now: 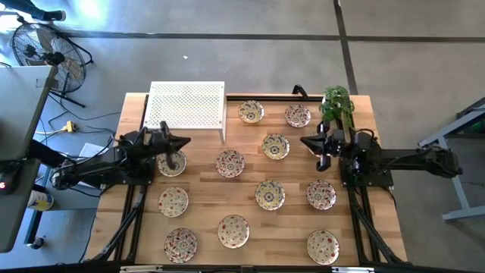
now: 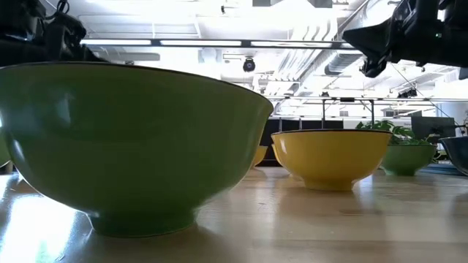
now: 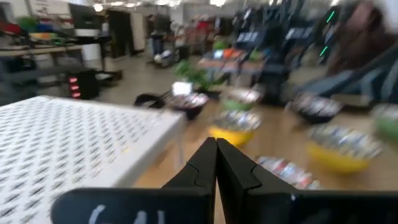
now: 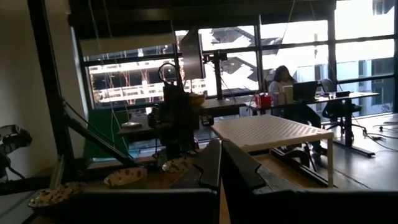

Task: Pick & Place Mini bowls
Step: Put the yellow patterned bowl on the shelf

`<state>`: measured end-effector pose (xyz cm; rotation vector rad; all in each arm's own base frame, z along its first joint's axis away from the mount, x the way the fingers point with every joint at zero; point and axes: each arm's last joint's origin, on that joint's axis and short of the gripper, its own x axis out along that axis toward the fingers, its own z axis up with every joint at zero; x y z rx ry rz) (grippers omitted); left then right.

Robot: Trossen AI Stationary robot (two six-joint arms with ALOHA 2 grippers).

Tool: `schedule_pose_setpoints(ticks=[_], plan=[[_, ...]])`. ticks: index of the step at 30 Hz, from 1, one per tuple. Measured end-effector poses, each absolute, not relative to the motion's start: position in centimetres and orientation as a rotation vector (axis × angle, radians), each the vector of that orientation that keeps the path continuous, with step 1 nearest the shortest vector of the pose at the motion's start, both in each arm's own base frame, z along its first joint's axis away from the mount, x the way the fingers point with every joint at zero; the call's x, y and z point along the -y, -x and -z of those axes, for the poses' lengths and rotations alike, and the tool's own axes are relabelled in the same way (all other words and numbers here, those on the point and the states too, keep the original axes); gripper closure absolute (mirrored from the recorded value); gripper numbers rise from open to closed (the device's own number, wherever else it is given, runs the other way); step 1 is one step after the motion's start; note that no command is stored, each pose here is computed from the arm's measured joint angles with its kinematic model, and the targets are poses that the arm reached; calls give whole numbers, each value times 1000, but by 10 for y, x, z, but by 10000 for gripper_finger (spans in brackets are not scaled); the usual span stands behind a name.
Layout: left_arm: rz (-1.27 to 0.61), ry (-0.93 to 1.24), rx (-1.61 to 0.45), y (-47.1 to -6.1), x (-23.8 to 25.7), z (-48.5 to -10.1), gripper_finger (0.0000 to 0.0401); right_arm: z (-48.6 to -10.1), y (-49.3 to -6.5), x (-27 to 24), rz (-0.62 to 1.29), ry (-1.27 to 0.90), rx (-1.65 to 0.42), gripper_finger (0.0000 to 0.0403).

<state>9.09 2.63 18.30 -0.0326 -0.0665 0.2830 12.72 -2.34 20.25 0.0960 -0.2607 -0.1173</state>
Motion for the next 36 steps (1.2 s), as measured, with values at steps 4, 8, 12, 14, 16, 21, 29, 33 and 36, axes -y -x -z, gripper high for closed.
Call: schedule_pose_setpoints(ticks=[4, 8, 12, 14, 16, 21, 29, 33, 36], plan=[[-188, 185, 120, -91, -24, -187, 400, -203, -131, 21, 85, -97, 271, 402], [-113, 360, 123, -92, -22, -187, 400, -202, -135, 15, 58, -80, 266, 402], [-82, 449, 136, -91, -21, -188, 400, -203, -137, 11, 59, -66, 280, 402], [-28, 439, 153, -91, -20, -191, 400, -201, -138, 8, 54, -60, 268, 402], [3, 429, 173, -91, -19, -194, 400, -200, -139, 7, 61, -45, 260, 402], [-5, 384, 146, -93, -20, -206, 400, -203, -139, 5, 83, -32, 287, 402], [-70, 352, -40, -107, -24, -234, 400, -208, -137, 5, 88, 49, 337, 402], [-94, 392, -194, -114, -26, -248, 400, -208, -137, 5, 90, 67, 336, 402], [-122, 426, -345, -117, -27, -255, 400, -208, -137, 5, 94, 85, 336, 402]])
